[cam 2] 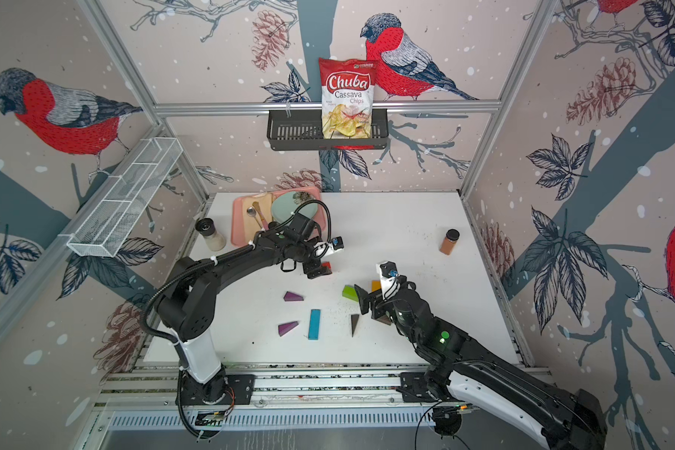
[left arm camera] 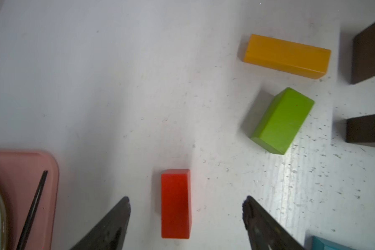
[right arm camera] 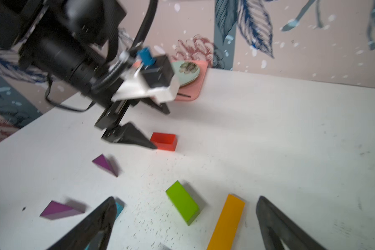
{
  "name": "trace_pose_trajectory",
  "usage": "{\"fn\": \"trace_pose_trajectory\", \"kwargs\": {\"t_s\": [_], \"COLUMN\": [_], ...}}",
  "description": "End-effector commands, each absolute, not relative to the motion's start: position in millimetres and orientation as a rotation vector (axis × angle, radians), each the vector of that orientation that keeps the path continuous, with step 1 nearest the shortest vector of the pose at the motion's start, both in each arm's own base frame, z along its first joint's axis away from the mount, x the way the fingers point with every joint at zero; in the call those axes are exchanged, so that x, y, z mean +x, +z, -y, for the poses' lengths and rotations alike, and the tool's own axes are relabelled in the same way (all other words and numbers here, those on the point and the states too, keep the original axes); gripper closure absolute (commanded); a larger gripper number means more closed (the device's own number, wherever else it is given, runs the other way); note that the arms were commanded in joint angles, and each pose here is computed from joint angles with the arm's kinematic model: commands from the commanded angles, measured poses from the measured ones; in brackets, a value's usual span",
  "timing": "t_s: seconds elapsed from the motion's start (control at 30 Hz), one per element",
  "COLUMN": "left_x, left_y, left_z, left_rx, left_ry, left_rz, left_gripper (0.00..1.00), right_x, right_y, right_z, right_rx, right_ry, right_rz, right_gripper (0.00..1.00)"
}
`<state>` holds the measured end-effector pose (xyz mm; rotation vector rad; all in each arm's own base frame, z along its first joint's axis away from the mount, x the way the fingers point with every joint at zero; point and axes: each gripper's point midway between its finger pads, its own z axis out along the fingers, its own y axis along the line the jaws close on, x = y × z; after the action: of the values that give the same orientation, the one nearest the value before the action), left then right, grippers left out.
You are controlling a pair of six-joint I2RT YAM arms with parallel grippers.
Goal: Assemble a small pinwheel with building blocks
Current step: Pick up the building block from the center of the board.
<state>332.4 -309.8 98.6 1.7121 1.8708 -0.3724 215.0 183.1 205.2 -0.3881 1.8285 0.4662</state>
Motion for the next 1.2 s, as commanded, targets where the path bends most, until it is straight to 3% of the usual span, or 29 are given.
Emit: {"fn": "trace_pose_trajectory", "kwargs": {"t_s": [0.0, 0.2, 0.5, 0.87, 1.0, 1.17], "left_x": [315, 296, 294, 262, 265, 268], "left_y": [95, 82, 66, 49, 44, 40], "left_z": [318, 338, 366, 371, 378, 383], "left_rx": [1.844, 1.894, 1.982, 2.107, 2.093, 2.094], "left_ry": [-0.349, -0.393, -0.434, -0.522, -0.545, -0.564], "left_rz": [-1.682, -1.586, -1.559, -1.537, -1.563, -1.589], "left_gripper": [0.18, 0.2, 0.24, 0.27, 0.31, 0.45], "right_x": [225, 211, 209, 209, 209, 209], "right_y": [218, 238, 230, 232, 230, 230], "right_z": [-138, -105, -129, -127, -127, -129], "right_rx": [-0.145, 0.011, -0.111, -0.104, -0.107, -0.115], "right_ry": [0.368, 0.419, 0.433, 0.435, 0.43, 0.434], "right_rz": [-1.779, -1.653, -1.696, -1.681, -1.687, -1.69], "right_gripper": [0.0, 0.01, 0.01, 0.0, 0.01, 0.01]}}
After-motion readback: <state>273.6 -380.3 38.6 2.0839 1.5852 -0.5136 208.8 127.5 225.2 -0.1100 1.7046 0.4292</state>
